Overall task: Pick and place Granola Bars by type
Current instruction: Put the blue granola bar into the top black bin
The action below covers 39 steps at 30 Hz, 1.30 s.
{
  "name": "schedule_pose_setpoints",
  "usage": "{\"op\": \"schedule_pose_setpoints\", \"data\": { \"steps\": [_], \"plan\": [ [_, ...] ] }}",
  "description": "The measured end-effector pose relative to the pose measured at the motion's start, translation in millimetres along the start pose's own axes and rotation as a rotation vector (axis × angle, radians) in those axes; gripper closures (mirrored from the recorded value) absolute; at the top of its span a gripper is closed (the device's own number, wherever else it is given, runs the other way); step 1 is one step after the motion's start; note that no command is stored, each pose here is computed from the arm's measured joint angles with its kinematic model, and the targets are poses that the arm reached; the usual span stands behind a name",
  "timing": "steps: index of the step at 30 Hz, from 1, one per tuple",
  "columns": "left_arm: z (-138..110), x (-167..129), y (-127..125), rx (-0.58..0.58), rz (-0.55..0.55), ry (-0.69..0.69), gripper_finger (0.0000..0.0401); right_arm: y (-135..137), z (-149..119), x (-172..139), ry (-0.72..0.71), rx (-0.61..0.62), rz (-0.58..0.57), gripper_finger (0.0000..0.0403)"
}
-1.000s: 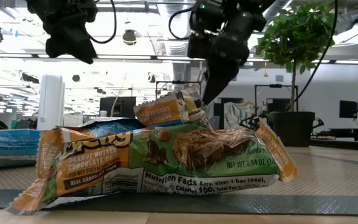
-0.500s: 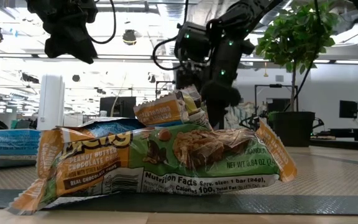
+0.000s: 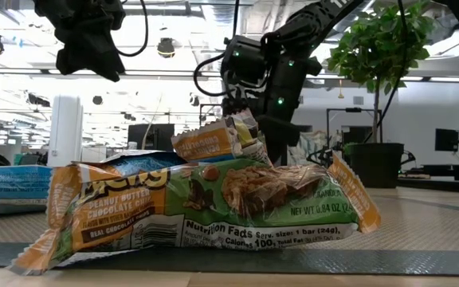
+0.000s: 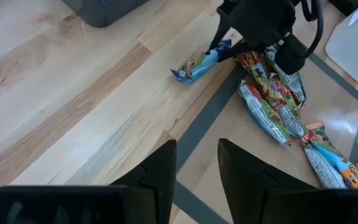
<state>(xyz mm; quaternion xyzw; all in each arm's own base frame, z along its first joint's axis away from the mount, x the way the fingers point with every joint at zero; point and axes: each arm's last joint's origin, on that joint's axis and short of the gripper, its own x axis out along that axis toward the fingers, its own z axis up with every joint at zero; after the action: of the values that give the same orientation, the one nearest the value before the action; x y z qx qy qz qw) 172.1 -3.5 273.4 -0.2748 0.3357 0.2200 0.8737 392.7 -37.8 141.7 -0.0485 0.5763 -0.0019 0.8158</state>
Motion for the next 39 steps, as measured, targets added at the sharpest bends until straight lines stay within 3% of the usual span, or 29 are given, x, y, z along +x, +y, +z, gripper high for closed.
{"op": "schedule_pose_setpoints", "data": {
  "steps": [5,10,18,23,30,39],
  "plan": [
    [0.1,0.0,0.1,-0.019,0.004,-0.004,0.0291,-0.1,0.8,-1.8,-0.009,0.013,0.002,0.0378],
    [0.4,0.0,-0.2,-0.020,0.002,-0.007,0.0291,-3.5,10.1,-9.3,-0.043,0.063,0.030,0.0379],
    [7.6,-0.6,-7.3,0.135,-0.075,-0.078,0.0291,-36.6,42.0,-41.0,-0.187,0.312,0.011,0.0377],
    [12.7,-1.4,-10.1,0.218,-0.071,-0.152,0.0291,-70.2,51.5,-64.8,-0.228,0.466,-0.104,0.0380],
    [19.2,-2.7,-9.8,0.242,0.034,-0.275,0.0291,-119.7,37.2,-84.0,-0.178,0.667,-0.229,0.0366],
    [24.9,-4.6,-14.1,0.279,0.010,-0.341,0.0291,-148.0,12.8,-85.1,-0.072,0.742,-0.240,0.0361]
  ]
}}
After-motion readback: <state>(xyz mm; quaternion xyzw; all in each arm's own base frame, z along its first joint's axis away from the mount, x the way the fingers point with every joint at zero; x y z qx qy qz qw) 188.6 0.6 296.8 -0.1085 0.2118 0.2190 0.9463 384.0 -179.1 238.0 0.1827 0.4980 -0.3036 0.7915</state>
